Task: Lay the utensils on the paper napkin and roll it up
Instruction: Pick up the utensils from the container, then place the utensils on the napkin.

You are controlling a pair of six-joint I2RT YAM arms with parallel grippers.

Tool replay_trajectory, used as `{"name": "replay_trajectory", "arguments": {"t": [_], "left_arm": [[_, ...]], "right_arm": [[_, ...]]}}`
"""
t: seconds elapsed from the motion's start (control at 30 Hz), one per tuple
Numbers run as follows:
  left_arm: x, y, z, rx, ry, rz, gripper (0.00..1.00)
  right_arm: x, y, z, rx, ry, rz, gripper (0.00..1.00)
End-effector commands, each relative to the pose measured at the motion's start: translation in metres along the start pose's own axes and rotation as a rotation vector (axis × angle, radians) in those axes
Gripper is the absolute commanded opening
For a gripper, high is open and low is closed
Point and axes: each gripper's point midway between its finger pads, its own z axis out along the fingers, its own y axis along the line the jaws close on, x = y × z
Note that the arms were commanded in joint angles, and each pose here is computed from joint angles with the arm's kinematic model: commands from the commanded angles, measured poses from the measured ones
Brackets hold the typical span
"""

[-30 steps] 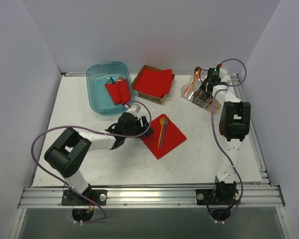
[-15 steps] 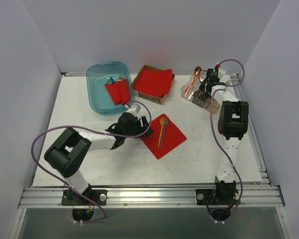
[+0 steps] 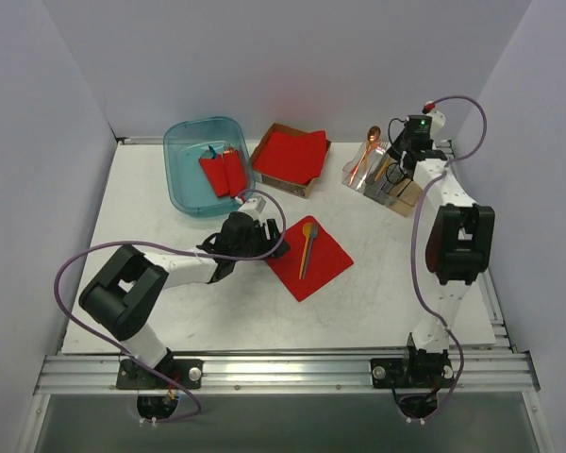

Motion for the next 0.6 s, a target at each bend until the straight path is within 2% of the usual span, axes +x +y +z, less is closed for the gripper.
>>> {"name": "replay_trajectory", "arguments": {"t": [0.0, 0.13, 0.23, 0.27, 0.33, 0.37, 0.57], "left_arm": [[-0.016, -0.012, -0.010, 0.023, -0.052, 0.037, 0.69], [-0.020, -0.014, -0.015, 0.021, -0.065, 0.045, 0.69], [-0.023, -0.015, -0.022, 0.016, -0.066, 0.048, 0.69], [-0.023, -0.014, -0.023, 0.013, -0.064, 0.047, 0.69], [-0.026, -0.017, -0.027, 0.015, -0.073, 0.050, 0.70], [-0.029, -0.017, -0.029, 0.012, -0.081, 0.051, 0.70], [-0.035, -0.014, -0.037, -0.016, -0.109, 0.066, 0.70]], "right_arm": [[-0.055, 0.033, -0.061, -0.128, -0.115, 0.005, 0.02], [-0.040, 0.052, -0.107, -0.244, -0.050, -0.040, 0.02], [-0.009, 0.066, -0.136, -0.306, 0.022, -0.108, 0.02], [0.014, 0.073, -0.145, -0.316, 0.071, -0.146, 0.02], [0.032, 0.083, -0.167, -0.337, 0.098, -0.189, 0.02], [0.058, 0.091, -0.176, -0.362, 0.144, -0.218, 0.03], [0.127, 0.106, -0.213, -0.427, 0.275, -0.232, 0.03]]}}
